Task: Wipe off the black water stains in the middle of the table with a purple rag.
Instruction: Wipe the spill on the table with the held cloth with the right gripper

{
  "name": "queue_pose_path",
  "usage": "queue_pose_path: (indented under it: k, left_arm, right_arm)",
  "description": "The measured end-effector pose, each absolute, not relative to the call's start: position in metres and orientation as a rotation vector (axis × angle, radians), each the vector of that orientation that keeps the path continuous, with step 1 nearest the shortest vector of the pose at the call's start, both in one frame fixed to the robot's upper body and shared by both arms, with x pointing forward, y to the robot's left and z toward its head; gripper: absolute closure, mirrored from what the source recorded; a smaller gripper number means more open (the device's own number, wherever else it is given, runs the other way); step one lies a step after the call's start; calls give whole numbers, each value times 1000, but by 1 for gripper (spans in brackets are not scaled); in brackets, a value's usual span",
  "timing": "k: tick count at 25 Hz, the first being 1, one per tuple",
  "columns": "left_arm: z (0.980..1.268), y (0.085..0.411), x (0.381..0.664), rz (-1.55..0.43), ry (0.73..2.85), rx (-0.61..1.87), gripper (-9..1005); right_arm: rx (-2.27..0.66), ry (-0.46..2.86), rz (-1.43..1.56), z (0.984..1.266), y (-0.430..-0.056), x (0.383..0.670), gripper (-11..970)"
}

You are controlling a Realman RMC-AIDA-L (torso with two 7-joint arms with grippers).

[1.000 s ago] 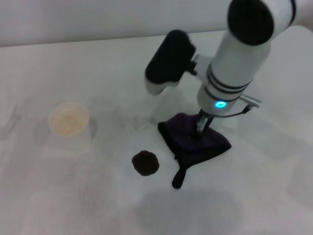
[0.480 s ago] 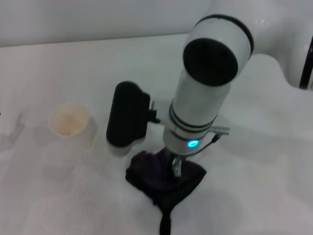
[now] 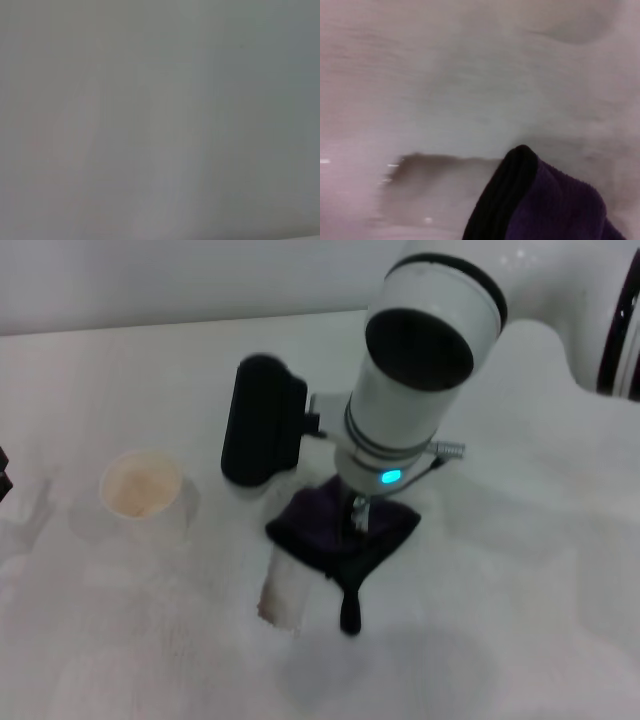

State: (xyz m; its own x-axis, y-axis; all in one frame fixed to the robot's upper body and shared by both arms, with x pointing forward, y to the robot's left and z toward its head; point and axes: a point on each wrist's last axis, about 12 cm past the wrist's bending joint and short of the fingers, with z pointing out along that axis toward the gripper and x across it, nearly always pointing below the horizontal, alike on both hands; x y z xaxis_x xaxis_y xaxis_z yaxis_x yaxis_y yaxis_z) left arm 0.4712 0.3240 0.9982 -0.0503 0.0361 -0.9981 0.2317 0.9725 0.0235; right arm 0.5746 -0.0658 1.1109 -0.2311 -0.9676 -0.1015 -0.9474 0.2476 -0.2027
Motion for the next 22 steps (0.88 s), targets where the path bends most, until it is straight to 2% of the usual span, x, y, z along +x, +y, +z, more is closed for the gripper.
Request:
queue_pose_path:
  k: [4,8,22]
  left_arm:
    - [998,325,471,-158,1617,210,113]
    - [999,327,472,-155,1617,213,114]
    - [1001,326,475,-156,1606,220,115]
  right_arm:
    - [-1736,2325,-185,1116,-70,592,858]
    - [-1743,2314,-165,1119,-65,591,858]
    - [-2022,2221,116,1108,-29,523,859]
